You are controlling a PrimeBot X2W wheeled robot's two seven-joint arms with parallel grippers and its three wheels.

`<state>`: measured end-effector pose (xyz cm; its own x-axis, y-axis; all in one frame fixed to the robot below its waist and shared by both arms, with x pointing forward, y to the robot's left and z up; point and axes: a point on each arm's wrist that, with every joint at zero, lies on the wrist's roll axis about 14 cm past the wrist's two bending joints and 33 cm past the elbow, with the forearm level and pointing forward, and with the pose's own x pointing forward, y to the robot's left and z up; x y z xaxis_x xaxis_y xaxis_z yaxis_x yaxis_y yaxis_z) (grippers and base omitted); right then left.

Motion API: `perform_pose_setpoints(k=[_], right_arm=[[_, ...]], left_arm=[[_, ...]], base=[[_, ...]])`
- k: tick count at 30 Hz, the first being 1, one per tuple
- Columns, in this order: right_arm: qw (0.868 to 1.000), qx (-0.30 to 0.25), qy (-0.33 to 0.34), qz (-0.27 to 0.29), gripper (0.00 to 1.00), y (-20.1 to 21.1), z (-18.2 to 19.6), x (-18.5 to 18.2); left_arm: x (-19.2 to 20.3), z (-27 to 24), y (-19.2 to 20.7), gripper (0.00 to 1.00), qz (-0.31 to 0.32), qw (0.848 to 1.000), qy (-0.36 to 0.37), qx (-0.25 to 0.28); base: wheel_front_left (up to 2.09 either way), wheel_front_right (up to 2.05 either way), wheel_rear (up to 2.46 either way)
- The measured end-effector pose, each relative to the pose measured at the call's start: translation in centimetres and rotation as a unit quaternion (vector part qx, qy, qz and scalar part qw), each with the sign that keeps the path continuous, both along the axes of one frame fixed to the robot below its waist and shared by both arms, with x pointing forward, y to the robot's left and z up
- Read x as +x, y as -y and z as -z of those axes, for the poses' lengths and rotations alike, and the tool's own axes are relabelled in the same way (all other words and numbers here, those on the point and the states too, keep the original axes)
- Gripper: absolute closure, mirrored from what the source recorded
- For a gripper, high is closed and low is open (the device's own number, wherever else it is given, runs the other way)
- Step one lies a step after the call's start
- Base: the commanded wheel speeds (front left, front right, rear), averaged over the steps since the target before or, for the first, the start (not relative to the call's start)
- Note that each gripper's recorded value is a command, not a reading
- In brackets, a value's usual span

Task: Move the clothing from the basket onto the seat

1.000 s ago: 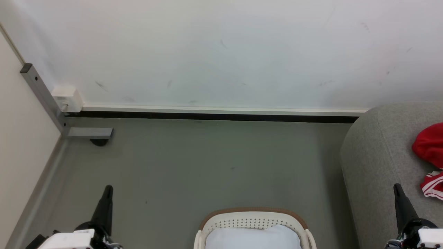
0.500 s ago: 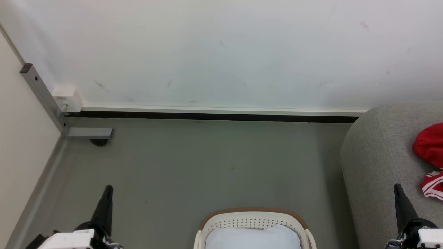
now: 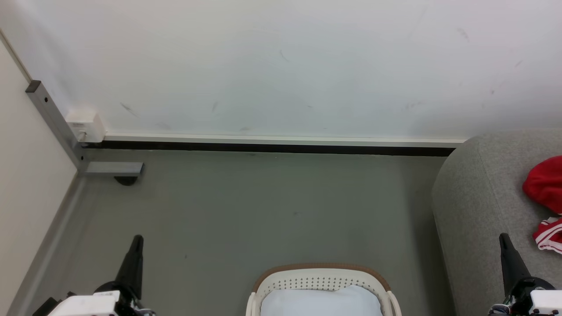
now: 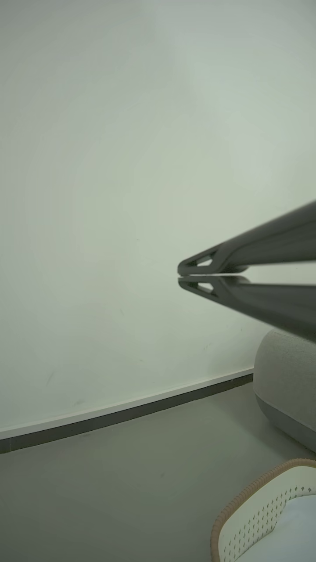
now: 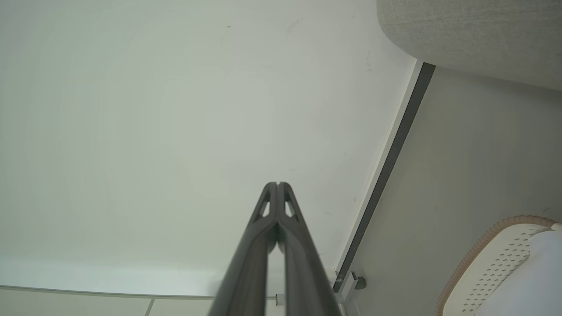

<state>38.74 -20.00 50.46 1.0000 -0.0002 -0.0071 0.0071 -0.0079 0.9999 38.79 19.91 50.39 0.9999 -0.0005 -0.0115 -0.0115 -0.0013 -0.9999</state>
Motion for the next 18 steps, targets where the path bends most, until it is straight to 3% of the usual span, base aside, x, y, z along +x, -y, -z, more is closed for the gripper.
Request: perform_pose_setpoints(k=[18], right_arm=[[1.0,0.0,0.0,0.0,1.0,0.0,0.0,0.0]], left_arm=[[0.0,-0.01,0.01,1.0,0.0,1.0,0.0,0.0]], base=[[0.0,0.0,0.0]])
